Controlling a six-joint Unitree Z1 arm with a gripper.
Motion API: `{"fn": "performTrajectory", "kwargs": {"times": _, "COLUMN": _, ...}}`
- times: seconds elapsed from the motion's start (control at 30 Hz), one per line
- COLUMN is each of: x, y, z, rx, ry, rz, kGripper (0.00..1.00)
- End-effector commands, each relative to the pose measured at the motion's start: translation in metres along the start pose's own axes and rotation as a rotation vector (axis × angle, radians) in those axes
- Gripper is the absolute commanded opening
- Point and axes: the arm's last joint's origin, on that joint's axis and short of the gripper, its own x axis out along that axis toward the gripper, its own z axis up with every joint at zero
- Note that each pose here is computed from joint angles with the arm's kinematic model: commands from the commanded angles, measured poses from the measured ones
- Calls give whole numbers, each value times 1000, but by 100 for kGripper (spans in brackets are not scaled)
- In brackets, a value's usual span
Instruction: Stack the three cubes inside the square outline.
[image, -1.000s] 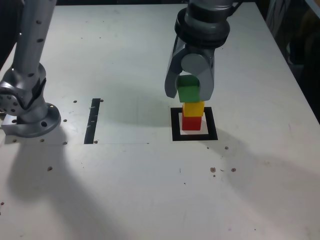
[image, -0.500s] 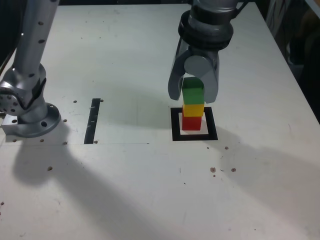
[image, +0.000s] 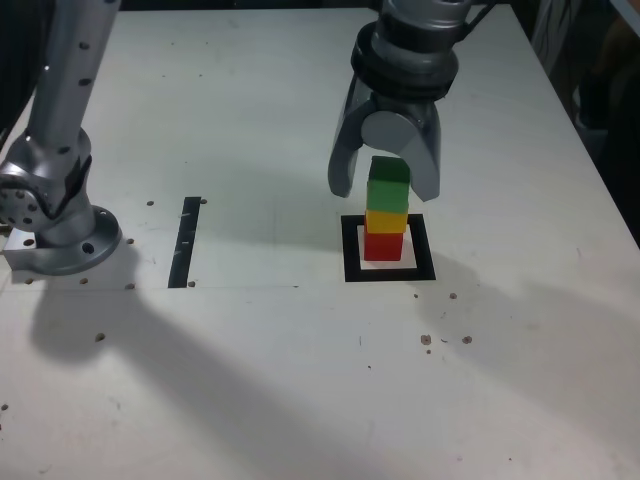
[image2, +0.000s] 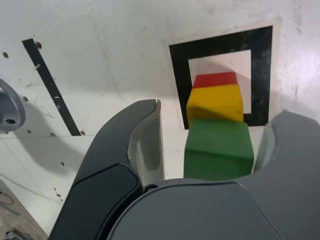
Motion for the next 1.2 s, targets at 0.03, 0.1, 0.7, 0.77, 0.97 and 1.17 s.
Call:
{"fn": "performTrajectory", "kwargs": {"times": 0.03, "x": 2, "y": 1, "z": 1, "rx": 0, "ry": 13, "rz": 7, "kGripper": 94}}
{"fn": "performTrajectory", "kwargs": {"times": 0.1, "x": 1, "y": 2, "z": 0, "rx": 1, "ry": 9, "rz": 12, "kGripper": 95}}
{"fn": "performTrajectory", "kwargs": {"times": 0.7, "x": -49, "y": 6, "z": -87, "rx": 40, "ry": -91, "rz": 71, "kGripper": 99}}
{"fn": "performTrajectory", "kwargs": {"times": 0.77, "x": -48, "y": 7, "z": -105, "rx": 39, "ry": -87, "rz": 71, "kGripper": 99}}
{"fn": "performTrajectory", "kwargs": {"times": 0.97, "x": -23, "y": 11, "z": -151, "rx": 20, "ry": -22, "rz": 56, "kGripper": 99}}
{"fn": "performTrajectory", "kwargs": {"times": 1.17, "x": 32, "y": 9, "z": -163, "rx": -8, "ry": 32, "rz": 7, "kGripper": 99}}
